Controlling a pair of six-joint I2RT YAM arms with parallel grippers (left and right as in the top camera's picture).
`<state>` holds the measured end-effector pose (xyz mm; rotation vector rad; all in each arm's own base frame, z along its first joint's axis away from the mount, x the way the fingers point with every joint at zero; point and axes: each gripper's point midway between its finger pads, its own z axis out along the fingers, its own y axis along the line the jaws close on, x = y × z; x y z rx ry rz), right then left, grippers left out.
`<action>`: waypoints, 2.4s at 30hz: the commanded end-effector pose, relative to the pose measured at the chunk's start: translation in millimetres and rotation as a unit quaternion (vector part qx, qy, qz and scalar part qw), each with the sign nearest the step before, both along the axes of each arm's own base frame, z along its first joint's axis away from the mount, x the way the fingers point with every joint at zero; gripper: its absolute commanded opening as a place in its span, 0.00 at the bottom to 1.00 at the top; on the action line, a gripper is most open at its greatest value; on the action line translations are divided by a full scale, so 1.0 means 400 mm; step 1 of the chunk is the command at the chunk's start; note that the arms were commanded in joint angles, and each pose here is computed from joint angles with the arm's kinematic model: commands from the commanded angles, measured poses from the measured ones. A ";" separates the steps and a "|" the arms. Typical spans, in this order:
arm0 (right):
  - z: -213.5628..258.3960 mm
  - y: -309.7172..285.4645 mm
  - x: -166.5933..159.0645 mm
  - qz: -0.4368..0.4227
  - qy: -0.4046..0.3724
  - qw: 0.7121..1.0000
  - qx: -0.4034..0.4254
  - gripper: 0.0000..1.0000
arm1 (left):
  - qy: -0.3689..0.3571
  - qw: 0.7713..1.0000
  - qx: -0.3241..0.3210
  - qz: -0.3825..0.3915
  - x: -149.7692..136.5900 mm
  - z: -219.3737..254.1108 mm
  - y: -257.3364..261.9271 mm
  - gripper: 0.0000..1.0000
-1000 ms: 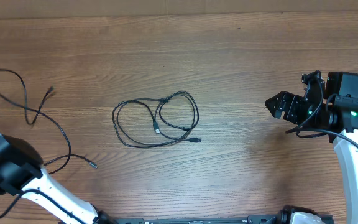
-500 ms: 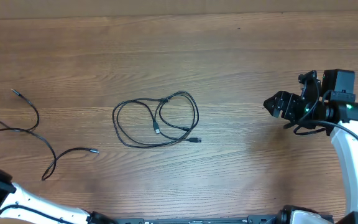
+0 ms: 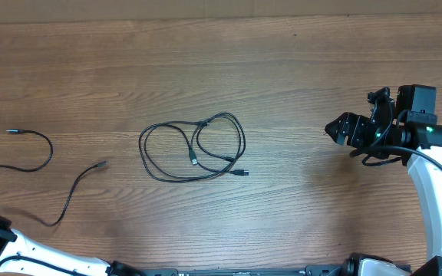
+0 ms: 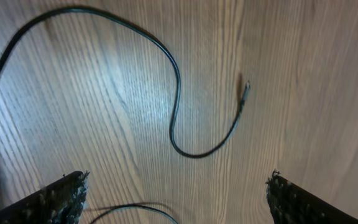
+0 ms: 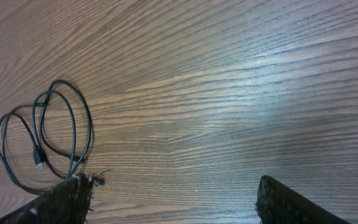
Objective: Untangle cables
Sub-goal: 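Lower the cable at the table's left edge and open the left gripper, then move the left gripper back toward the remaining cable pile, then lower the left gripper into the pile and grasp another black cable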
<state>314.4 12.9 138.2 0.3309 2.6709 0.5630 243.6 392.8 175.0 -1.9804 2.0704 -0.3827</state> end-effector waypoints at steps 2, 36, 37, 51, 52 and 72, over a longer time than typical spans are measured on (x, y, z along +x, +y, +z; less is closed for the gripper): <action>-0.002 -0.005 0.002 -0.001 -0.001 1.000 -0.004 0.83 | -0.045 0.998 -0.006 -0.046 0.032 0.026 -0.028 0.93; 0.003 -0.008 0.014 -0.001 -0.012 1.000 -0.006 0.94 | 0.116 0.847 0.089 -0.512 0.416 0.005 -0.776 1.00; 0.003 -0.007 0.013 0.002 -0.013 1.000 -0.007 0.96 | 0.120 0.838 0.085 -0.525 0.416 -0.005 -0.807 1.00; 0.003 -0.005 0.012 0.021 -0.019 0.999 -0.015 0.97 | 0.138 0.791 0.068 -0.592 0.403 -0.045 -1.001 1.00; 0.003 -0.005 0.013 0.021 -0.019 0.999 -0.015 0.97 | 0.142 0.781 0.067 -0.604 0.396 -0.054 -1.014 1.00; 0.004 -0.005 0.014 0.021 -0.020 0.999 -0.015 0.97 | 0.094 0.495 0.031 -0.863 0.273 -0.251 -1.371 1.00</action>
